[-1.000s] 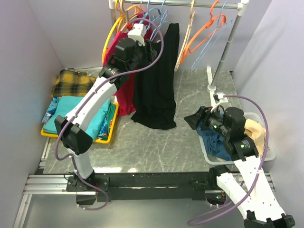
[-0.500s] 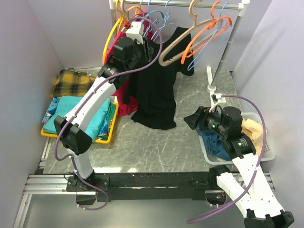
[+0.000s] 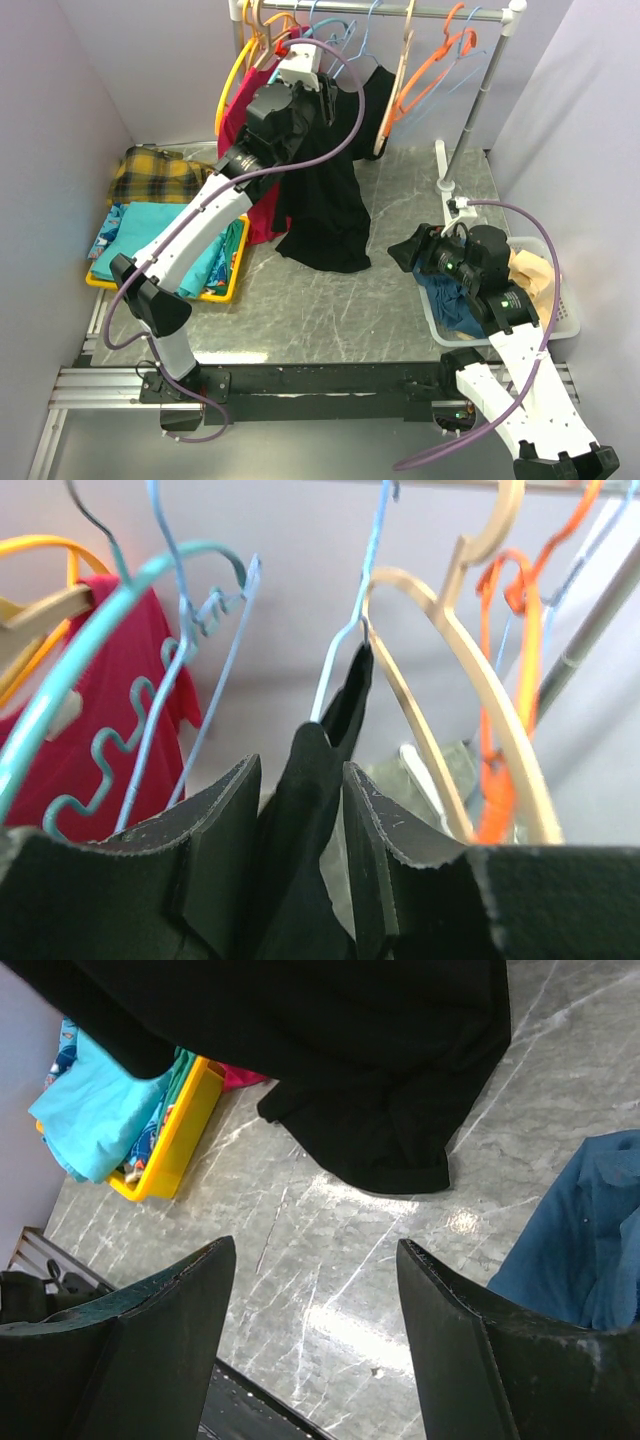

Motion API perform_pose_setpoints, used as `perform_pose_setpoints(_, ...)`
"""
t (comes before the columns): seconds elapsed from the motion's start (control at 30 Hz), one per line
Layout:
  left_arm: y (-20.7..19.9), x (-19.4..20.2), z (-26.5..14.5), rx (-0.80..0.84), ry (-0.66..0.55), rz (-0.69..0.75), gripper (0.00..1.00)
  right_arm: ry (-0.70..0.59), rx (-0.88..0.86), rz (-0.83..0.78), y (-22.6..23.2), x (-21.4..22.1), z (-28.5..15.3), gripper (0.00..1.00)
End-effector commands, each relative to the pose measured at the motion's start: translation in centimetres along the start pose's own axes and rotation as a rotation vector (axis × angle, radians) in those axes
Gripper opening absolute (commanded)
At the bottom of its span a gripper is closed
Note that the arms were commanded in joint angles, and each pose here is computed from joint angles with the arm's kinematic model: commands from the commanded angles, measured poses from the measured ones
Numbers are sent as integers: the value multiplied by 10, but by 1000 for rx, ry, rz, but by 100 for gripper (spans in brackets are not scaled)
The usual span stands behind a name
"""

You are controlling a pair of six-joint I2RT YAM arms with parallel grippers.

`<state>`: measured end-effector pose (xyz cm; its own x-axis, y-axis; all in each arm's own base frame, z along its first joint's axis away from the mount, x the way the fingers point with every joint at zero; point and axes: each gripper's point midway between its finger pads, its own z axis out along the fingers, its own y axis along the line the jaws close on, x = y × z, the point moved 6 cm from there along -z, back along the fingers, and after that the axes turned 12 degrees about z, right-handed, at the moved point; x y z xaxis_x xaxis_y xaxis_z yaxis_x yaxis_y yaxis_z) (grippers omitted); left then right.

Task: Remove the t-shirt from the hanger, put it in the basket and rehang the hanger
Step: Pick up the hanger from the clothesline.

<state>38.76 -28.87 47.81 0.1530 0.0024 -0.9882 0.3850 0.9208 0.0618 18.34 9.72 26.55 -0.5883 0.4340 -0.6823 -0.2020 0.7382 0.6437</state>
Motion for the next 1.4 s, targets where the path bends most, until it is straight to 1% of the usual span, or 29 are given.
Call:
perform_pose_setpoints(0.0,19,-75,-25,-62,-242,-44,1,-32,-5,-4,1,-4,-2,73)
perform_pose_setpoints(0.13,22,-91,-34,-73,-319,-65,1,-29,3,-2,0,-3,-2,72)
perform_pose_setpoints(0.33,25,-111,-40,-83,-383,-75,1,-35,14,0,-1,-3,-3,72)
perform_pose_setpoints(0.43,23,-114,-39,-69,-382,-69,1,-36,17,0,-2,-2,-3,72)
perform_pose_setpoints(0.47,21,-108,-36,-63,-350,-59,1,-36,15,-2,-2,-2,-3,72)
perform_pose_setpoints(0.57,16,-96,-31,-36,-314,-51,1,-35,16,-3,-2,-3,-3,72)
perform_pose_setpoints(0.6,14,-88,-30,-26,-286,-41,2,-36,17,-3,-2,-3,-3,72)
perform_pose_setpoints(0.63,10,-82,-28,-11,-269,-44,15,-31,21,-3,-3,-2,-2,72)
perform_pose_setpoints(0.7,6,-68,-23,6,-220,-32,30,-30,22,-4,-4,-1,-2,73)
perform_pose_setpoints(0.73,3,-63,-21,19,-202,-32,41,-29,21,-6,-4,-1,-2,73)
perform_pose_setpoints(0.83,-4,-42,-12,46,-132,-8,48,-23,27,-7,-5,0,0,73)
perform_pose_setpoints(0.93,-6,-27,-5,40,-81,10,49,-20,29,-10,-5,-1,1,73)
perform_pose_setpoints(1.0,-6,-19,4,30,-57,17,47,-18,28,-11,-6,-1,1,73)
perform_pose_setpoints(1.03,-7,-5,11,42,-15,27,44,-17,29,-10,-6,0,2,73)
perform_pose_setpoints(1.07,-4,-12,12,41,-22,19,43,-17,27,-11,-5,-1,1,73)
perform_pose_setpoints(1.1,-3,-10,15,45,-12,6,43,-17,27,-10,-6,-1,2,73)
perform_pose_setpoints(1.13,0,2,21,45,26,10,43,-18,25,-11,-5,-1,2,73)
perform_pose_setpoints(1.17,1,-1,22,52,22,2,44,-18,23,-10,-5,-1,2,73)
perform_pose_setpoints(1.3,4,11,27,48,44,11,49,-16,22,-13,-5,-1,3,73)
perform_pose_setpoints(1.37,6,18,30,50,66,16,50,-13,24,-12,-6,-1,4,73)
